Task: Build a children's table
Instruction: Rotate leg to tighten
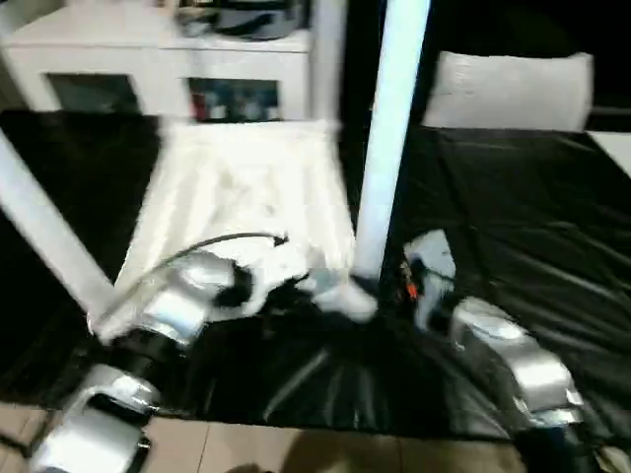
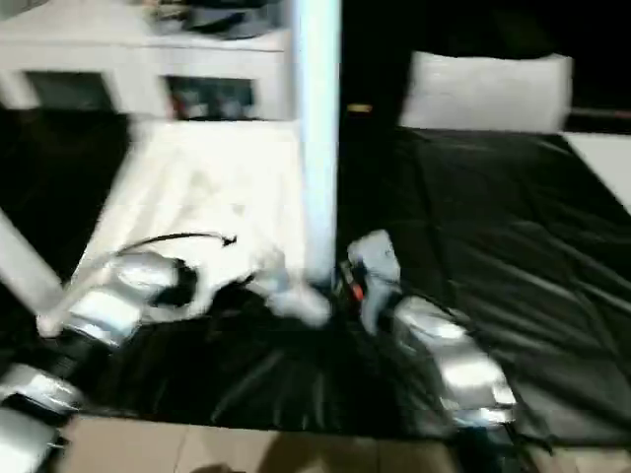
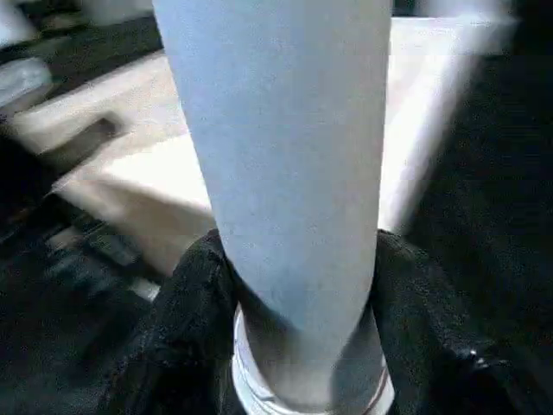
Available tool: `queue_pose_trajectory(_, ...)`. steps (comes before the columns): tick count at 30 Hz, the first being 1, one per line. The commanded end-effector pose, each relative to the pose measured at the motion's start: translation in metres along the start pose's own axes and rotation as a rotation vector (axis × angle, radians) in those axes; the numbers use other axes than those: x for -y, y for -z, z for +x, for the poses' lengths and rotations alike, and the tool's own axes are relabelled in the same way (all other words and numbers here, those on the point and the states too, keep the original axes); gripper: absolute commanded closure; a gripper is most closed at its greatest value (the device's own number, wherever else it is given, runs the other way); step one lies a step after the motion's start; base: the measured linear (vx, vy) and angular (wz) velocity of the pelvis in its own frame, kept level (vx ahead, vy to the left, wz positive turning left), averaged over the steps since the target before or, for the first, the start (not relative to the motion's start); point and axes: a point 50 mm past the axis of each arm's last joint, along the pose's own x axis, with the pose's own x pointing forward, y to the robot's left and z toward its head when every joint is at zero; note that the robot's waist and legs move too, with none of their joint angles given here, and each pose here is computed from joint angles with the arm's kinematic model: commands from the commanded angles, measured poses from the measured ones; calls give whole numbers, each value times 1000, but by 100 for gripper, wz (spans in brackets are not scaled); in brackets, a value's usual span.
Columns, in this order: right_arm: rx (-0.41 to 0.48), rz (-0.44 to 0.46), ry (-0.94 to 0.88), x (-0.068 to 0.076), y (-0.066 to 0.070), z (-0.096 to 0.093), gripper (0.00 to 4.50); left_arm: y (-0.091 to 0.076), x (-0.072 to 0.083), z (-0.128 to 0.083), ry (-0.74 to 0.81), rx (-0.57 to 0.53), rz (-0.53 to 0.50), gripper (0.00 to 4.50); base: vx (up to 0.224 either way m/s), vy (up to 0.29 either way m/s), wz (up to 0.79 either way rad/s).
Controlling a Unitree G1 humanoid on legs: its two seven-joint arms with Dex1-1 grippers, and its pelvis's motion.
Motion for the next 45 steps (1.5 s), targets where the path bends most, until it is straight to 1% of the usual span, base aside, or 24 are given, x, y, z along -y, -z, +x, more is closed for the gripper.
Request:
queue_pose_trajectory(1, -60, 48, -84, -23, 11, 12, 257, -11, 2, 10, -72, 60, -23, 450, 0, 0, 0)
queue_pose_trajectory(2, -68, 84, -13, -25, 9, 20, 257, -16, 3, 14, -113, 72, -60, 450, 0, 0, 0)
queue_pose_trajectory(5, -82, 97, 58, -25, 9, 26, 257, -22, 3, 19, -159, 79, -68, 450, 0, 0, 0)
queue_pose_trajectory(6, -53, 115, 58, -26, 6, 29, 201, -26, 2, 22, -182, 91, -64, 450, 0, 0, 0)
queue_pose_trajectory(7, -32, 115, 53, -27, 3, 29, 187, -27, 2, 23, -178, 90, -60, 450, 0, 0, 0)
queue_pose_trajectory(9, -17, 112, 53, -28, 1, 29, 179, -28, 2, 23, -176, 87, -56, 450, 0, 0, 0)
queue_pose_trajectory(12, 13, 95, 60, -24, -3, 25, 144, -28, 1, 22, -175, 73, -36, 450, 0, 0, 0)
queue_pose_trajectory(15, 68, 18, 14, -12, -10, 9, 121, -23, 0, 14, -115, 57, 67, 450, 0, 0, 0)
queue_pose_trajectory(16, 68, 18, 14, -12, -10, 9, 108, -23, 0, 14, -115, 57, 67, 450, 0, 0, 0)
queue_pose_trajectory(18, 76, -33, -36, -4, -12, -2, 100, -19, 1, 9, -47, 48, 113, 450, 0, 0, 0)
queue_pose_trajectory(19, 76, -33, -36, -4, -12, -2, 88, -19, 1, 9, -47, 48, 113, 450, 0, 0, 0)
queue_pose_trajectory(21, 55, -114, -181, 5, -14, -18, 65, -13, 2, 0, 70, 33, 208, 450, 0, 0, 0)
queue_pose_trajectory(22, 55, -114, -181, 5, -14, -18, 54, -13, 2, 0, 70, 33, 208, 450, 0, 0, 0)
queue_pose_trajectory(23, 38, -142, -248, 9, -16, -24, 54, -12, 3, -3, 125, 34, 238, 450, 0, 0, 0)
queue_pose_trajectory(24, -16, -178, -371, 13, -16, -33, 45, -10, 7, -9, 237, 22, 279, 450, 0, 0, 0)
queue_pose_trajectory(25, -16, -178, -371, 13, -16, -33, 29, -10, 7, -9, 237, 22, 279, 450, 0, 0, 0)
queue_pose_trajectory(28, -76, -212, -491, 13, -16, -38, 29, -5, 11, -13, 347, -26, 316, 450, 0, 0, 0)
queue_pose_trajectory(34, -121, -233, -612, 14, -15, -42, 29, -3, 17, -16, 474, -58, 369, 450, 0, 0, 0)
queue_pose_trajectory(35, -126, -230, -623, 14, -15, -42, 43, -3, 18, -16, 487, -61, 376, 450, 0, 0, 0)
queue_pose_trajectory(36, -141, -211, -674, 15, -15, -42, 52, -3, 19, -18, 535, -88, 409, 450, 0, 0, 0)
queue_pose_trajectory(37, -141, -211, -674, 15, -15, -42, 52, -3, 19, -18, 535, -88, 409, 450, 0, 0, 0)
queue_pose_trajectory(39, -145, -204, -692, 14, -14, -42, 84, -2, 19, -19, 549, -98, 420, 450, 0, 0, 0)
queue_pose_trajectory(43, -164, -192, -746, 13, -13, -44, 101, -1, 17, -22, 572, -117, 436, 450, 0, 0, 0)
queue_pose_trajectory(45, -172, -188, -761, 13, -13, -45, 136, 0, 16, -24, 569, -130, 443, 450, 0, 0, 0)
